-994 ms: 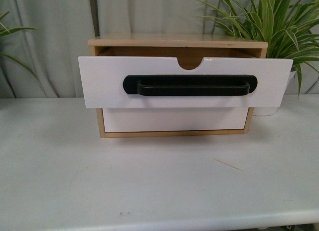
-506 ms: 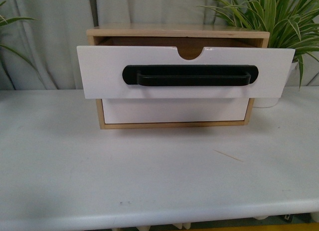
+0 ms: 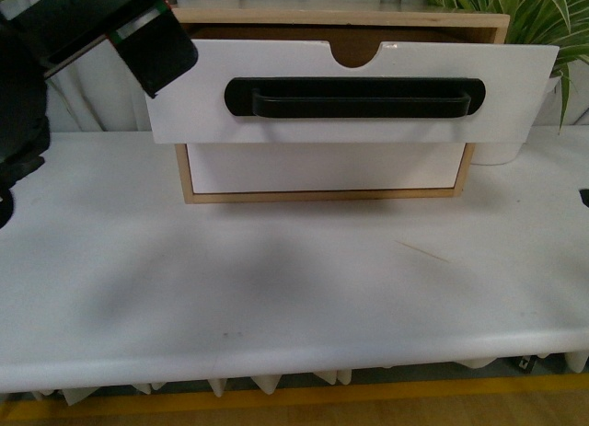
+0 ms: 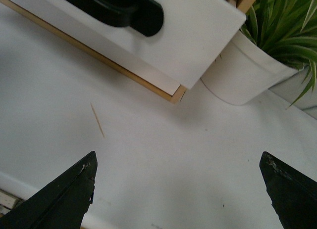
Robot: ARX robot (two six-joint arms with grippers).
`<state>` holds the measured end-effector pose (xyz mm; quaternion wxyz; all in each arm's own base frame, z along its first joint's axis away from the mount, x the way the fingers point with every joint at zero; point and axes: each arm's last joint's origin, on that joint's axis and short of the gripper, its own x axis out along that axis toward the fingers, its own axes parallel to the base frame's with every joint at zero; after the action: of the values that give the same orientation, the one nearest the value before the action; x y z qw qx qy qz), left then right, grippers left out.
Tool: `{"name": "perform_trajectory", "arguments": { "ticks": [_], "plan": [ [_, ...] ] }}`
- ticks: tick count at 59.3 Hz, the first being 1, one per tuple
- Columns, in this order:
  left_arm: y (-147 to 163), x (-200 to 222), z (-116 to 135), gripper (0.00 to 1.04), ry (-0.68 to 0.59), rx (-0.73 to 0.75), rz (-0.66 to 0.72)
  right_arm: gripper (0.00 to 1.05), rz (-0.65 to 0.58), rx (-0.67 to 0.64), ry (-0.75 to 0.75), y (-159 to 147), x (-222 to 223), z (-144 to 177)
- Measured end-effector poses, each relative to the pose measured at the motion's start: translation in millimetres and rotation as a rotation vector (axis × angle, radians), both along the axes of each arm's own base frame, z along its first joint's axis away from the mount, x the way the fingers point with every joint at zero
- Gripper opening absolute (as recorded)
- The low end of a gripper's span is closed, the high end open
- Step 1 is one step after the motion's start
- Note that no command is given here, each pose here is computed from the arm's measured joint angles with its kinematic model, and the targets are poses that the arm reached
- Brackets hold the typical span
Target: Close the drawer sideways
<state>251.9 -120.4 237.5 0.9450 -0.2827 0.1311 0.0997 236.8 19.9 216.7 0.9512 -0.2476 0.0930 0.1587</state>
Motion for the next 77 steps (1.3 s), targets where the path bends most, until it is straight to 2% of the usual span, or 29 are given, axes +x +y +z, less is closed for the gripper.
{"name": "perform_trajectory", "arguments": {
  "ticks": [37, 77],
  "plan": [
    [-17.0, 51.9, -1.9, 0.99, 0.022, 0.003, -0.079, 0.96, 0.071, -0.036, 0.002, 25.8, 79.4, 9.6],
    [-28.1, 127.2, 2.2, 0.99, 0.014, -0.011, -0.084, 0.96, 0.119, -0.051, 0.010, 46.4, 151.4, 9.6]
  ]
}}
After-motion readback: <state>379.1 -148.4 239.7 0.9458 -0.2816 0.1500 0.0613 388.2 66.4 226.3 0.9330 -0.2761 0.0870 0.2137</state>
